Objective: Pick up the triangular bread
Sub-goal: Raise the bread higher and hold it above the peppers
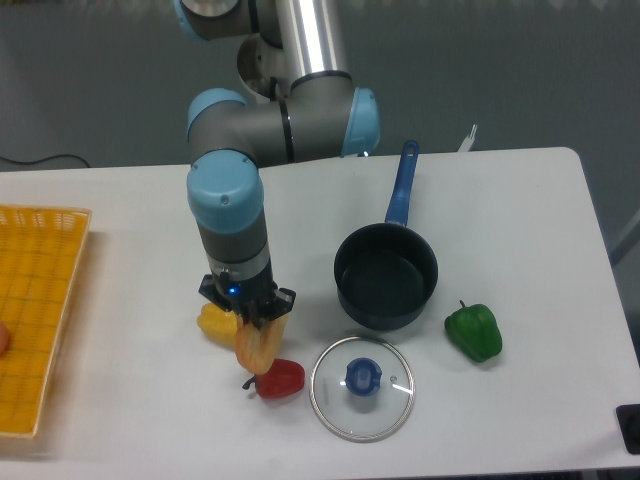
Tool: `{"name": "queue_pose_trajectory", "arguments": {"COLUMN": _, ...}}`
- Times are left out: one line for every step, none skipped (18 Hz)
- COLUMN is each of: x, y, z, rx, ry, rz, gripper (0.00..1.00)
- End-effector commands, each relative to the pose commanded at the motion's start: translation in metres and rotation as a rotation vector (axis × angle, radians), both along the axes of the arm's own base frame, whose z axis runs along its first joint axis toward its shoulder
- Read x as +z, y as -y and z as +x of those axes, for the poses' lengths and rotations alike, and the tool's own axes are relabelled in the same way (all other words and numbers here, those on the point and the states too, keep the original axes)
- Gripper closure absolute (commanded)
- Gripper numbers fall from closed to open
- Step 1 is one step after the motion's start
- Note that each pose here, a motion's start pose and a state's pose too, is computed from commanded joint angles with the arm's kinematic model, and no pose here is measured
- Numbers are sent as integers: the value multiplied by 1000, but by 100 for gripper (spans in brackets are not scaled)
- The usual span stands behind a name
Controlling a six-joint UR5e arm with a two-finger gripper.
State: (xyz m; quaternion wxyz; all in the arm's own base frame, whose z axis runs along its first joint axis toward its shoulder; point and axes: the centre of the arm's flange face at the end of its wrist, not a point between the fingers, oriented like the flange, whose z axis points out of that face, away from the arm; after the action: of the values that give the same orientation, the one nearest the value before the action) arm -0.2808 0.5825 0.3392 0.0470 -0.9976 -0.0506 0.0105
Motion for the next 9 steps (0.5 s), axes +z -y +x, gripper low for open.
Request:
{"name": "queue_pose_trajectory", "arguments": {"x": 2, "y": 1, "z": -1, "rx": -23, "ry": -5, "rz": 0, "gripper": 86}}
{"name": "queue_pose_trajectory", "arguments": {"x": 4, "y": 3, "z": 0, "rx": -35, "ry": -5, "rz": 0, "gripper": 85}}
{"name": "queue_pose_trajectory", "arguments": {"x": 5, "y": 4, "z": 0, "rx": -35, "ry": -2, "rz": -3, "gripper": 85}}
{"name": "queue_pose_trajectory", "arguments": {"x": 4, "y": 4, "z": 0, "rx": -37, "ry": -1, "rz": -5, "gripper": 85}}
{"name": "queue_pose_trajectory", "arguments": {"x": 4, "y": 4, "z": 0, "rx": -36, "ry": 1, "rz": -5, "gripper": 85}}
{"name": "queue_pose_trajectory", "arguments": {"x": 5, "y": 5, "z": -1, "rx": -34, "ry": 0, "rz": -4, "gripper": 85}}
{"name": "queue_pose_trajectory", "arguments": {"x": 4, "y": 6, "z": -2, "rx": -32, "ry": 2, "rz": -6, "gripper": 85}}
{"name": "queue_pose_trajectory", "arguments": {"x": 5, "y": 7, "z": -3, "rx": -31, "ry": 1, "rz": -5, "gripper": 85}}
{"name": "queue_pose_trajectory", "arguments": {"x": 5, "y": 7, "z": -4, "rx": -31, "ry": 1, "rz": -5, "gripper": 85}}
